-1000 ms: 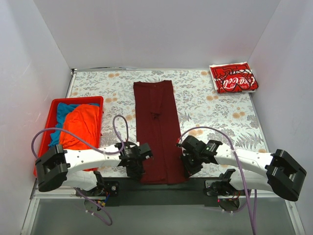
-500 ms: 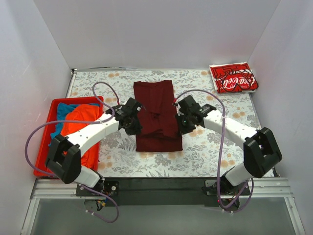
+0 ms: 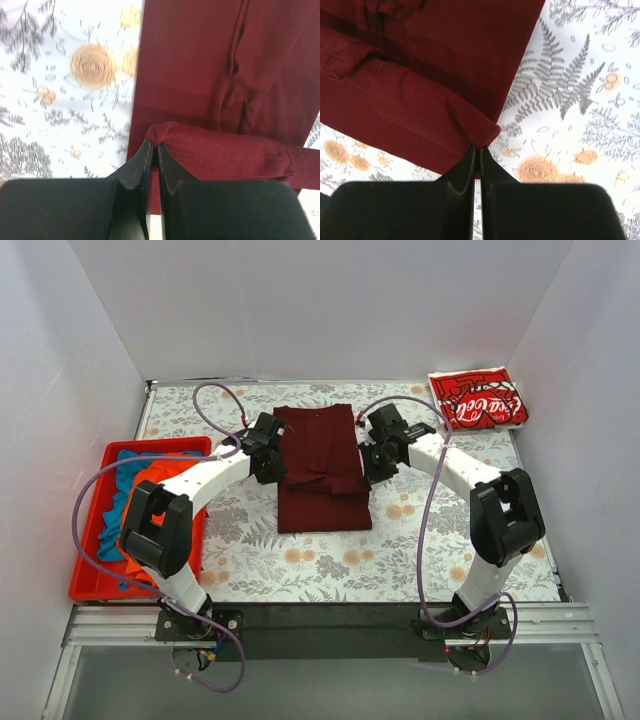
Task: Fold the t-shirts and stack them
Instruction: Fold the tshirt
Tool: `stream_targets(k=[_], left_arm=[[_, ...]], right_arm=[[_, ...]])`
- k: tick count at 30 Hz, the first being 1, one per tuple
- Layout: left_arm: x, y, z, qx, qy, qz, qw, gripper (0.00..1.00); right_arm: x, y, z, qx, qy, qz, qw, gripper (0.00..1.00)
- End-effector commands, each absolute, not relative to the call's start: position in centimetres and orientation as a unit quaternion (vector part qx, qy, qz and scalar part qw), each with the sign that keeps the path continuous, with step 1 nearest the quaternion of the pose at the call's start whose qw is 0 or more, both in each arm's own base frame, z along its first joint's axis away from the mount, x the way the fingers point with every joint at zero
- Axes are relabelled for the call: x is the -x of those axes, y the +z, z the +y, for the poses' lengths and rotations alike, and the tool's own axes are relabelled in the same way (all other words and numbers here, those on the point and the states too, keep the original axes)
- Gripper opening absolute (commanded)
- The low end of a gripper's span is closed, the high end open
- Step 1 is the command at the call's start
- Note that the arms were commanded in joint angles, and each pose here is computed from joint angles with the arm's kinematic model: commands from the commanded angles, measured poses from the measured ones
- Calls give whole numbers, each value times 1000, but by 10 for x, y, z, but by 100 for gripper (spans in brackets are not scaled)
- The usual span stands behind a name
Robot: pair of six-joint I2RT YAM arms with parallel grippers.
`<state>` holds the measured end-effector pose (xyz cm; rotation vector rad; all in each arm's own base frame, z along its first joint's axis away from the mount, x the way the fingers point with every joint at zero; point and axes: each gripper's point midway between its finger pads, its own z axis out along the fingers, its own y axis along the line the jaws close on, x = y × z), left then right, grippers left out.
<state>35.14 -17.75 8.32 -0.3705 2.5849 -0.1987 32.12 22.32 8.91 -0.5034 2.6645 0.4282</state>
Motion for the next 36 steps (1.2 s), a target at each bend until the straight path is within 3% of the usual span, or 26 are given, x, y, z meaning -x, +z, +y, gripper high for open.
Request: stream_targets(k=[1,16,24,27,28,31,36], left_arm=[[-383,106,-170,131,-68,939,309,0],[-400,61,-162,163,-44,944,283,0],[-405,58,-161,178,-38,940,289,11],[-404,67,-160,179,-40,937,298,24],[-403,70,-159,182,-39,936,300,33],[-400,90,-156,192,-53,927,319,48],[-378,128,-162,201,-90,911,349,48]], right_arm=[[-346,102,225,183,159,945,220,1],[-385,73,226,169,170,947,214,1],[-391,72,231,171,179,943,224,1],[-392,79,232,173,182,940,230,18],[-391,81,233,173,184,939,231,28],[-385,93,232,168,190,937,240,39],[-373,113,223,157,170,933,276,41]])
